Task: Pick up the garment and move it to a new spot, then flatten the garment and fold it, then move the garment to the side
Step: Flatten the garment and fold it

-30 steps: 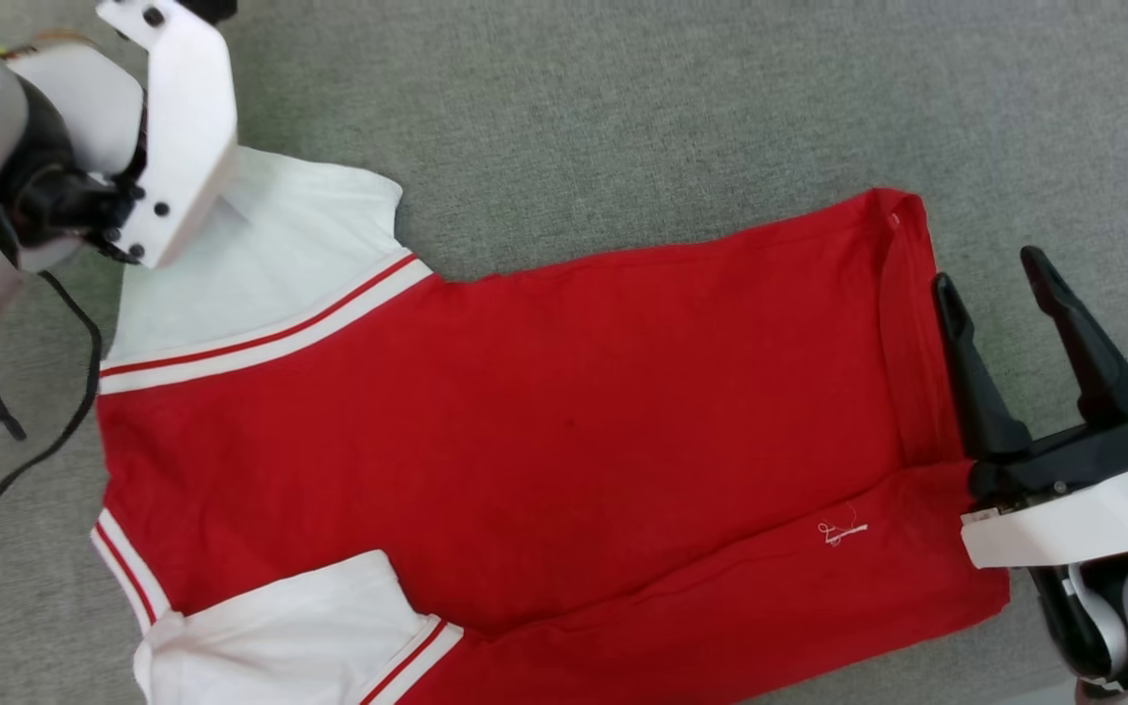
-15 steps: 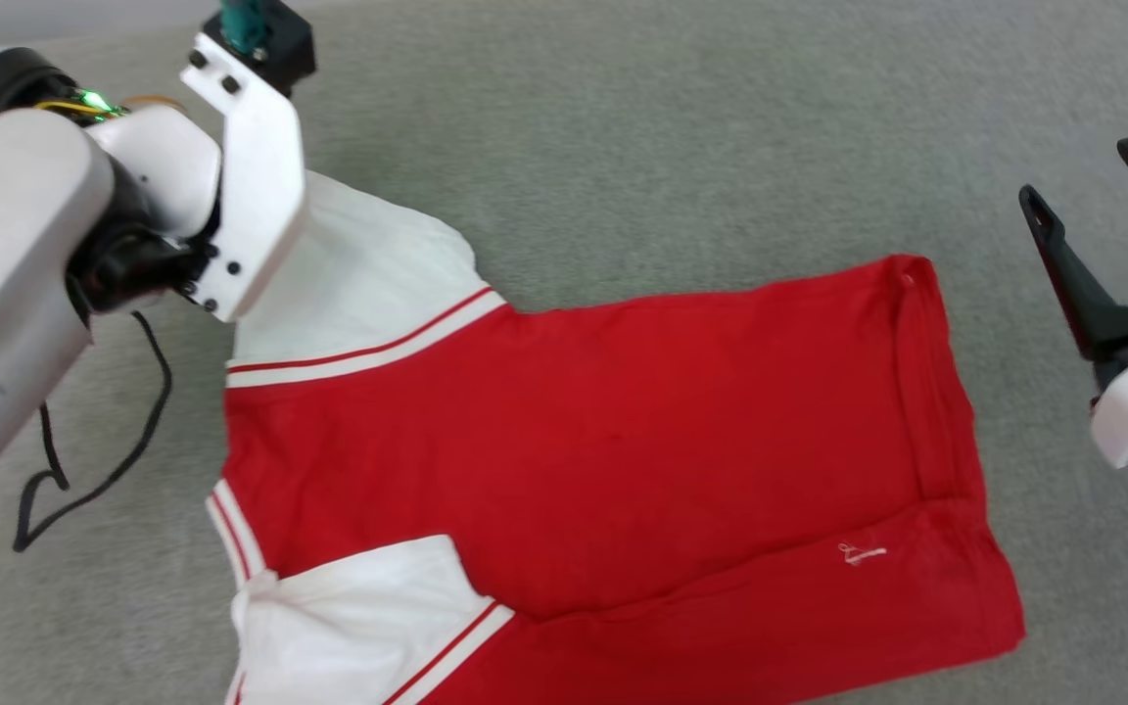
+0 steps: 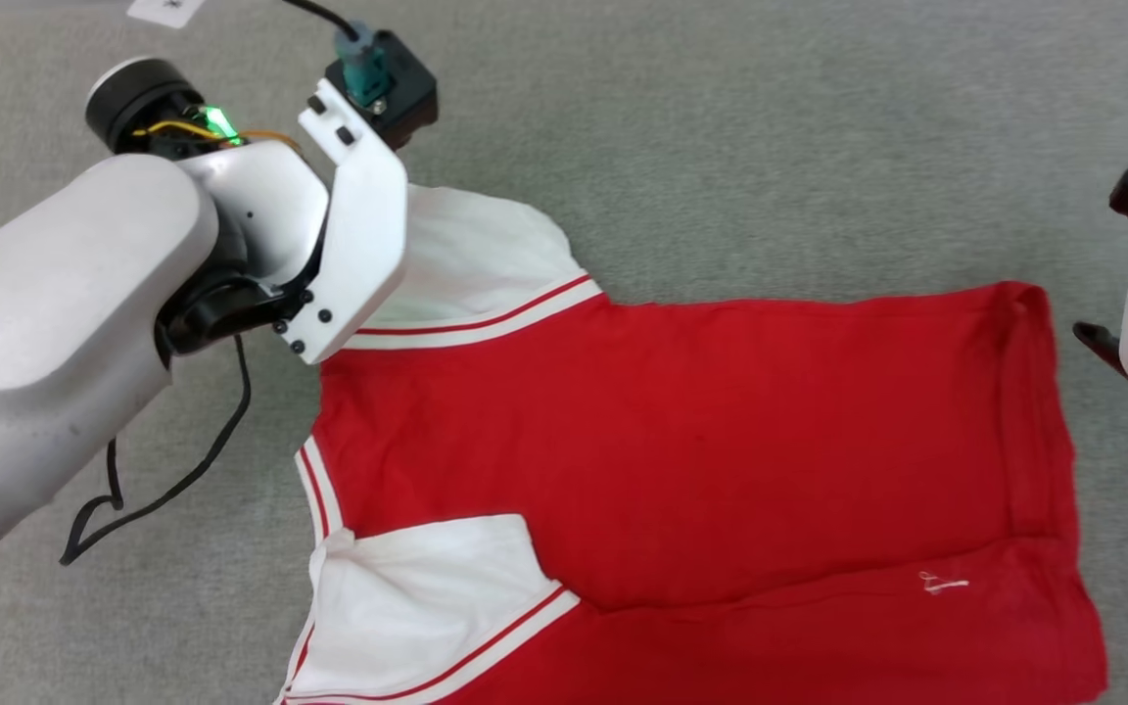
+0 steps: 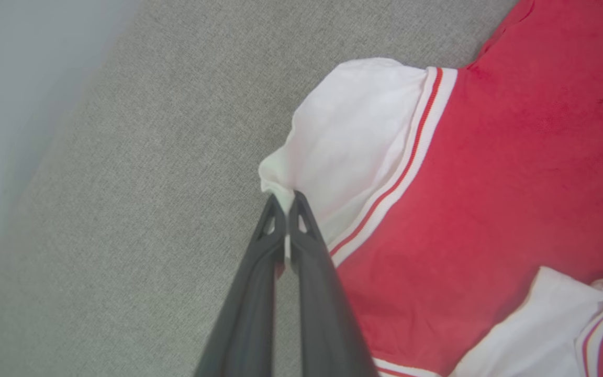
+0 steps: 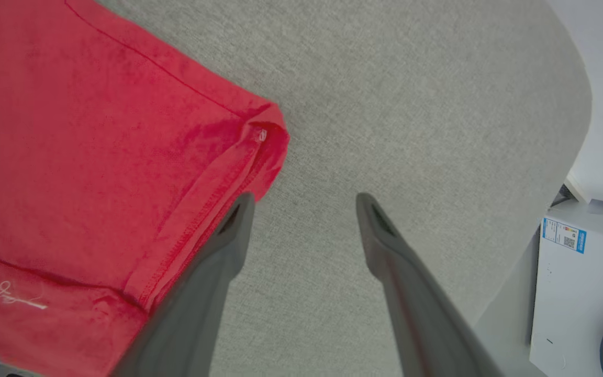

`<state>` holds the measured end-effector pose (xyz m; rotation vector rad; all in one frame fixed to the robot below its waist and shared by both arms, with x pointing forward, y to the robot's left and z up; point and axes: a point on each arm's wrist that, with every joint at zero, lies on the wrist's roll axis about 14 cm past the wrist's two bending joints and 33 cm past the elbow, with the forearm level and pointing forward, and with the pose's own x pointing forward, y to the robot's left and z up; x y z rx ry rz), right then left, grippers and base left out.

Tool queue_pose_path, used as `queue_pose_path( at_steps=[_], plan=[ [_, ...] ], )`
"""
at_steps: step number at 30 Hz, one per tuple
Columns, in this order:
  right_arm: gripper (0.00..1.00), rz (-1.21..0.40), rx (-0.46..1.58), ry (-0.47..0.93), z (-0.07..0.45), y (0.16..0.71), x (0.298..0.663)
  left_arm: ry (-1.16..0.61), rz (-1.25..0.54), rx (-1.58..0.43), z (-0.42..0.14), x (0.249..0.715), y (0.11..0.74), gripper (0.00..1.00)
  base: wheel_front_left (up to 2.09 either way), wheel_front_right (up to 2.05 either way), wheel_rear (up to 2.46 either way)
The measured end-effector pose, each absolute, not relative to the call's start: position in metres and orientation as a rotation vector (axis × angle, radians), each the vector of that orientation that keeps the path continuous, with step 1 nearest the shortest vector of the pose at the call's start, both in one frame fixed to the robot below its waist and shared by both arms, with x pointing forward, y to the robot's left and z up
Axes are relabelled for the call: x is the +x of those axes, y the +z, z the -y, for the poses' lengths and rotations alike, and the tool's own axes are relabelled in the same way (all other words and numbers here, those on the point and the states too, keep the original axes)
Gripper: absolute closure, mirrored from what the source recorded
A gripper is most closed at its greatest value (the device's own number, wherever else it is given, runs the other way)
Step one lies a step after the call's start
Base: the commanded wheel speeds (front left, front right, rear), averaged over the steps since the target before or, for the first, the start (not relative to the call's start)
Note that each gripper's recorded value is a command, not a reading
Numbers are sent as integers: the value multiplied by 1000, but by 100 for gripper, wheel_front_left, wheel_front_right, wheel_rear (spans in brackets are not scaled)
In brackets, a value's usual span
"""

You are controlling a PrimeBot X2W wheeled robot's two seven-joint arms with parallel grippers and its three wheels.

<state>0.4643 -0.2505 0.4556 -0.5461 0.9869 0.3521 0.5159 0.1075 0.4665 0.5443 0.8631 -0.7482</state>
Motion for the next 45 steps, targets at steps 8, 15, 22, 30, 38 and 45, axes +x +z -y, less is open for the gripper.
queue_pose_path(
  at_steps=[8,15,22,30,38,45],
  plan=[
    [0,-1153,-486,374,241,412,482,-763,-865,539,-111,519,451,100,0,0,0],
    [0,-1261,-447,411,232,368,475,-751,-889,529,-121,523,437,100,0,0,0],
    [100,-1225,-429,428,230,367,473,-739,-883,515,-124,525,437,100,0,0,0],
    [100,-1044,-411,441,221,403,478,-733,-815,471,-118,514,463,100,0,0,0],
    [100,-894,-359,452,216,438,461,-726,-751,457,-121,483,497,100,0,0,0],
    [100,-828,-354,454,221,452,434,-714,-733,456,-132,441,509,100,0,0,0]
  ],
)
